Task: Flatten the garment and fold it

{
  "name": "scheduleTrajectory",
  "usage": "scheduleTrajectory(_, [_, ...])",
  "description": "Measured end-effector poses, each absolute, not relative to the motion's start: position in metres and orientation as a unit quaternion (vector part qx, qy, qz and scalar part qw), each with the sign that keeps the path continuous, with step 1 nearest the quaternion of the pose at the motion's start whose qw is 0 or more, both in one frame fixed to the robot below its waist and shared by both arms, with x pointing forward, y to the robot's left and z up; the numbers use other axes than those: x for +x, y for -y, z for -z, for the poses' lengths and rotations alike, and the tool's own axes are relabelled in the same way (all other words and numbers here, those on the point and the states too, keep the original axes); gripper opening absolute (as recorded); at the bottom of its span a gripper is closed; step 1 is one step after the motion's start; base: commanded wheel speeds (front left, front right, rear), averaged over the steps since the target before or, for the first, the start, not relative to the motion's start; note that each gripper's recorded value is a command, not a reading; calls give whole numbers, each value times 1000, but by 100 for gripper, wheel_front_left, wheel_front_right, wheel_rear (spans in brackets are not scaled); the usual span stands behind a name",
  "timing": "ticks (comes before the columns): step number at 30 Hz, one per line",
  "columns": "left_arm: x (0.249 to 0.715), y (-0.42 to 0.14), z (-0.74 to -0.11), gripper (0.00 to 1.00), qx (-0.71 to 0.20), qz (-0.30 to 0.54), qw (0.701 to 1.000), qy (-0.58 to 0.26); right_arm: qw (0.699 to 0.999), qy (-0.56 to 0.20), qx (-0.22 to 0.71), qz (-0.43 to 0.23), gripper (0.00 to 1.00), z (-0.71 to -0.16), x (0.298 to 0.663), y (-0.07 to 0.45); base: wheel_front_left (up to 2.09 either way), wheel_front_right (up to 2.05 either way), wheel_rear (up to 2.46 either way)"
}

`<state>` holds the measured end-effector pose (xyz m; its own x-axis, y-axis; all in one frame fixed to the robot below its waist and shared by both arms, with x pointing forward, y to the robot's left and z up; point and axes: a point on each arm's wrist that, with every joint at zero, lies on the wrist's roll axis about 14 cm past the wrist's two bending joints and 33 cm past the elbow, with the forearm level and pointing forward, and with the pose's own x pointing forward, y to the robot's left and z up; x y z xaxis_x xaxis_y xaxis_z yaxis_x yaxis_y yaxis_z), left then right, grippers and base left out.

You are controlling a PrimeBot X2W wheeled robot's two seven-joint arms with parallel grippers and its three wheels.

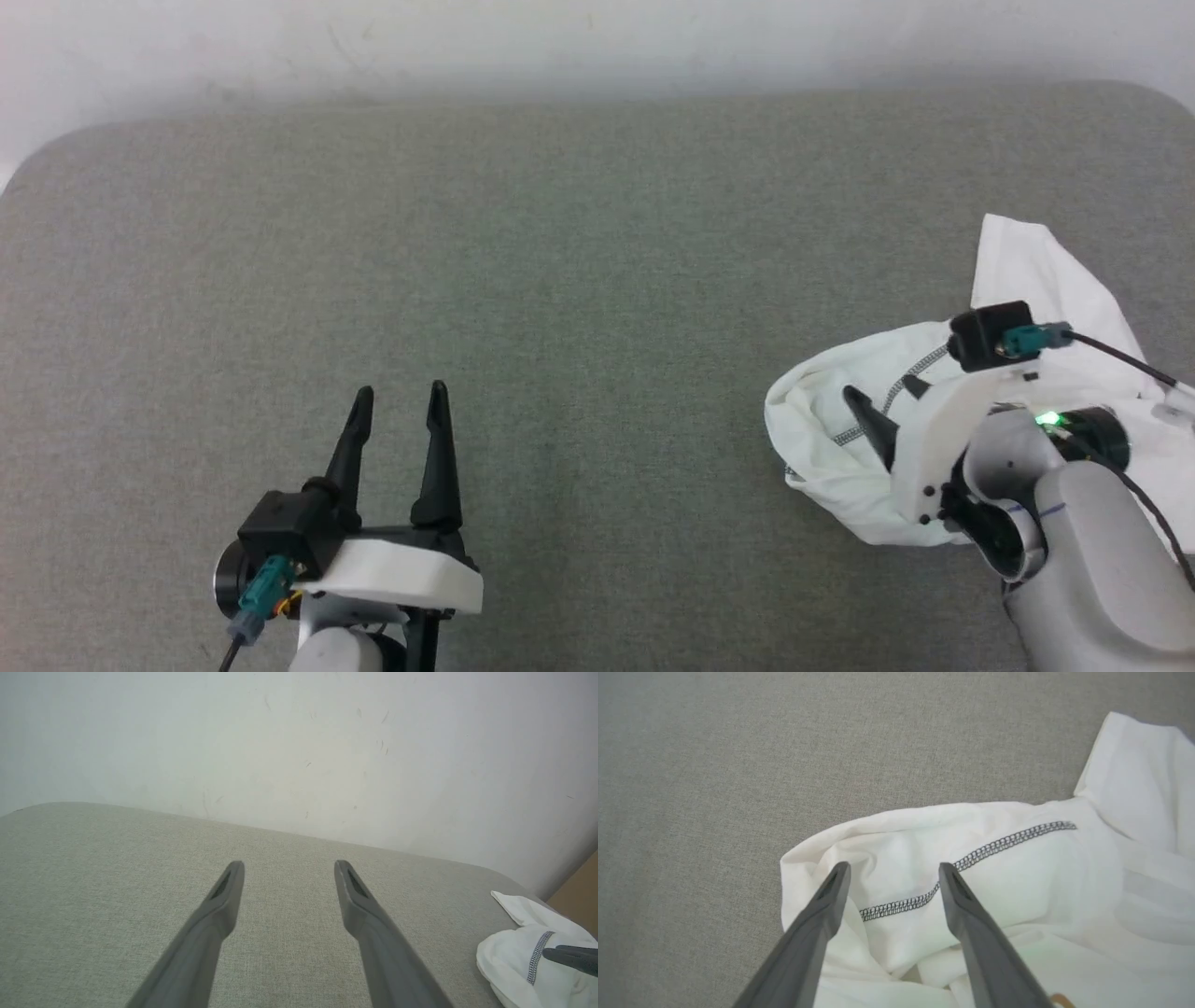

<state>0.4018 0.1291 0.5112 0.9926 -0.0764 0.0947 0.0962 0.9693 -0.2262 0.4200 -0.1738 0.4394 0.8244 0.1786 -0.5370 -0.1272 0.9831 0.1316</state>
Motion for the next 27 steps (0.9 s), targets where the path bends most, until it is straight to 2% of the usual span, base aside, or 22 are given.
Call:
scheduleTrajectory(6, [407, -136, -504, 100, -113, 35, 992, 35, 927, -355, 44, -111, 100, -408, 432, 153, 0, 0, 0])
scheduleTrajectory(10, [409, -141, -497, 100, -111, 27, 993, 26, 898, -423, 37, -116, 100, -373, 425, 147, 0, 0, 0])
scheduleTrajectory(11, [409, -143, -496, 100, -111, 25, 993, 26, 892, -436, 36, -117, 49, -368, 425, 146, 0, 0, 0])
scheduleTrajectory(12, [409, -144, -496, 100, -111, 22, 993, 25, 887, -444, 38, -119, 21, -366, 427, 144, 0, 0, 0])
scheduleTrajectory(13, [409, -146, -495, 100, -110, 20, 993, 24, 885, -448, 40, -122, 0, -366, 429, 142, 0, 0, 0])
scheduleTrajectory(18, [407, -148, -495, 100, -112, 16, 993, 24, 896, -422, 43, -134, 0, -373, 437, 133, 0, 0, 0])
scheduleTrajectory(23, [403, -145, -505, 100, -112, 22, 993, 35, 933, -316, 45, -163, 0, -410, 450, 107, 0, 0, 0])
scheduleTrajectory(27, [397, -142, -515, 100, -112, 28, 992, 48, 942, -253, 39, -215, 0, -444, 447, 68, 0, 0, 0])
